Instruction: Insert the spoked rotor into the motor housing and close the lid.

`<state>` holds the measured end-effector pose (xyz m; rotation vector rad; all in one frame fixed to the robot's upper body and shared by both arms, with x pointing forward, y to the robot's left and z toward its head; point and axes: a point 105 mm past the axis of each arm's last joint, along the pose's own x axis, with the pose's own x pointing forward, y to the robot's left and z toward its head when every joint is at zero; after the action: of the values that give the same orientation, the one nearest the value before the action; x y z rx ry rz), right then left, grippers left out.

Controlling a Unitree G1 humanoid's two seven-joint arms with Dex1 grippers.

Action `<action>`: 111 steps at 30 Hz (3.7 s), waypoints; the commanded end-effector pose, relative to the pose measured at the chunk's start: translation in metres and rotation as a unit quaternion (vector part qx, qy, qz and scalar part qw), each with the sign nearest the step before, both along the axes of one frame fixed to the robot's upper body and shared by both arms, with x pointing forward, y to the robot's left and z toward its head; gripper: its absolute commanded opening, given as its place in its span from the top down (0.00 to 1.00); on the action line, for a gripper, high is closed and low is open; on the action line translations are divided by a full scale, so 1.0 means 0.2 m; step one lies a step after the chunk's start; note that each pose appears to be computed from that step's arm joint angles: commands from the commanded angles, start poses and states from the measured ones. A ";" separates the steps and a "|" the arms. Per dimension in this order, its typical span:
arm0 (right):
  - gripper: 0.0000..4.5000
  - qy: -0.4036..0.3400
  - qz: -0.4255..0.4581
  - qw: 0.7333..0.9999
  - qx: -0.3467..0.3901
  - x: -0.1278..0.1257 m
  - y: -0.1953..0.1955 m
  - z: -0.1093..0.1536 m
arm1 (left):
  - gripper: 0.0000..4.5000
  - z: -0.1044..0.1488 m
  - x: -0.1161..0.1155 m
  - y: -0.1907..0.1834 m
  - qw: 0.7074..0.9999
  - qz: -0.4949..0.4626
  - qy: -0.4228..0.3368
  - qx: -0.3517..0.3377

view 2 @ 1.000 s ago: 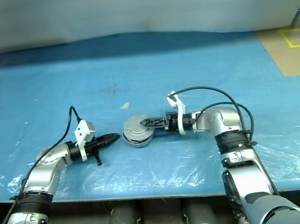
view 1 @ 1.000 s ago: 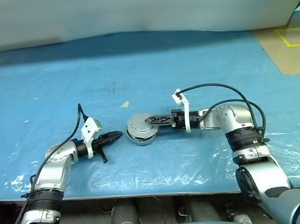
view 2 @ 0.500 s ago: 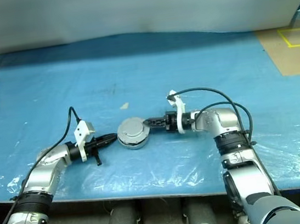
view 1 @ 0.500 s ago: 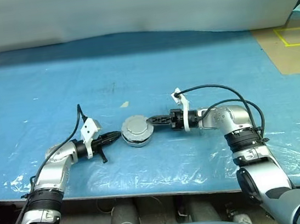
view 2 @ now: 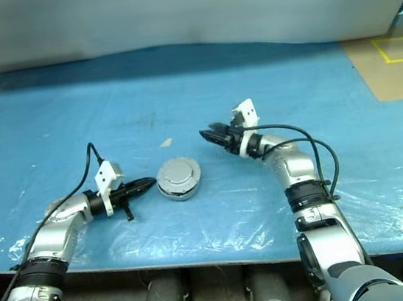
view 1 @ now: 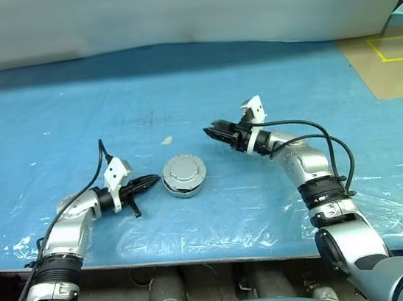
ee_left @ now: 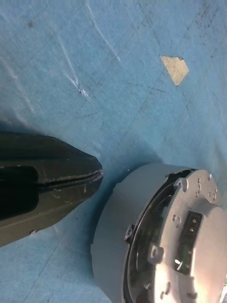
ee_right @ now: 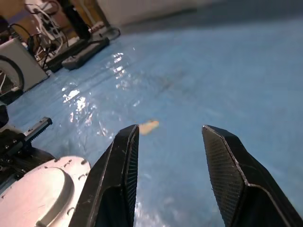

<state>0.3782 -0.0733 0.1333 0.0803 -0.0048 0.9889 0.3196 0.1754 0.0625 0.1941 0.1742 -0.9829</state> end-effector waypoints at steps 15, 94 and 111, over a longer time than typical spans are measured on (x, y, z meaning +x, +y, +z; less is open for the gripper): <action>0.01 -0.172 0.149 0.964 -0.138 -0.21 0.25 -0.10 | 1.00 0.07 0.01 0.03 0.999 0.014 -0.027 -0.017; 0.36 -0.025 0.209 0.946 -0.245 -0.26 0.34 -0.27 | 1.00 0.06 -0.01 0.05 0.999 0.031 -0.027 -0.013; 0.36 -0.022 0.208 0.953 -0.221 -0.27 0.37 -0.17 | 1.00 0.05 -0.02 0.05 0.999 0.029 -0.025 -0.012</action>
<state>0.3240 0.0006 0.0974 -0.3464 0.2041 1.3938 0.3158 0.1852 0.0647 0.1761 0.1530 -0.9188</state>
